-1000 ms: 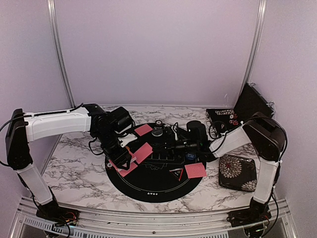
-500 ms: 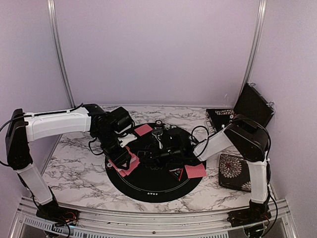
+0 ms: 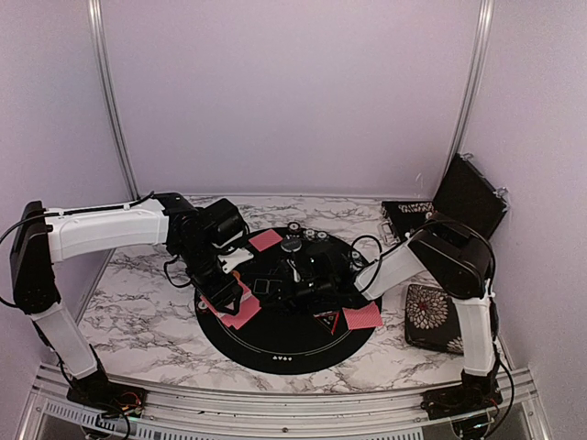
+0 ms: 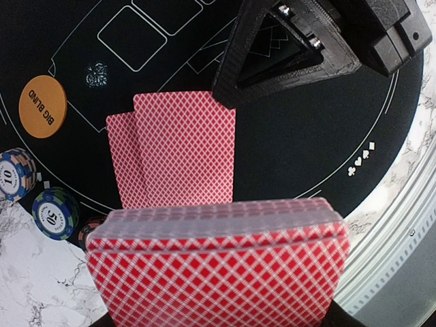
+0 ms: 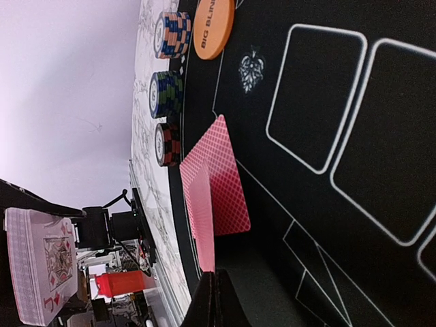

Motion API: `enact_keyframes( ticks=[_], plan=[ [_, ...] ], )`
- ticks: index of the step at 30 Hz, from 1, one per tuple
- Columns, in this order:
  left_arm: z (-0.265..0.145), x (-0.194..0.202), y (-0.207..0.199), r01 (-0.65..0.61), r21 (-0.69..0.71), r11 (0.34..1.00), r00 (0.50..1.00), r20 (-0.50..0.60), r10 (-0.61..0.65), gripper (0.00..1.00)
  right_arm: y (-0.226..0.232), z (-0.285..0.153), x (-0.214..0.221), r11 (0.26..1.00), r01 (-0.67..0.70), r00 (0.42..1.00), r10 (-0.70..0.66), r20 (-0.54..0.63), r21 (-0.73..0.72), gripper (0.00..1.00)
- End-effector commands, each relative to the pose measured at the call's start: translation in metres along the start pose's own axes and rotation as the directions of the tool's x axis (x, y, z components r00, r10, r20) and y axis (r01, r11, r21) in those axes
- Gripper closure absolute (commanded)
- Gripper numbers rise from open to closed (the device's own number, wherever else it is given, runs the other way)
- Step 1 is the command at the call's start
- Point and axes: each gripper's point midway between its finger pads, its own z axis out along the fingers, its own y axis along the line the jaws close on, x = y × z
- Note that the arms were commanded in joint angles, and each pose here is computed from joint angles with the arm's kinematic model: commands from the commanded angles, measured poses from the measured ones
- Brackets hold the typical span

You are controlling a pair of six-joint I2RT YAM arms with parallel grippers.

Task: Distribute texas hold em gaming equipment
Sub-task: Distribute the poker card in the big blind area.

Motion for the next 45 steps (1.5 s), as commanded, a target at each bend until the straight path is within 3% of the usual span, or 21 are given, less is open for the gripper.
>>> enact_keyframes(
  ticks=[1, 9, 24, 35, 45],
  plan=[
    [-0.008, -0.004, -0.002, -0.003, 0.013, 1.000, 0.999, 0.037, 0.003, 0.45, 0.003, 0.012, 0.002, 0.999, 0.032, 0.999, -0.031, -0.012, 0.011, 1.00],
    [-0.008, -0.003, -0.002, -0.005, 0.014, 1.000, 0.999, 0.037, 0.004, 0.45, 0.000, 0.014, 0.003, 0.998, 0.041, 0.999, -0.040, -0.021, 0.043, 0.92],
    [-0.007, -0.003, -0.003, -0.004, 0.018, 1.000, 0.999, 0.036, 0.004, 0.45, 0.002, 0.006, -0.005, 0.982, 0.104, 0.994, -0.107, 0.006, 0.160, 0.59],
    [-0.008, -0.003, -0.002, -0.005, 0.017, 1.000, 0.999, 0.040, 0.004, 0.45, 0.013, -0.002, -0.003, 0.984, 0.111, 0.993, -0.117, 0.034, 0.141, 0.46],
    [-0.008, -0.002, -0.003, -0.005, 0.020, 1.000, 0.999, 0.041, 0.004, 0.45, 0.032, -0.022, -0.005, 0.991, 0.098, 0.991, -0.106, 0.080, 0.094, 0.44]
  ],
)
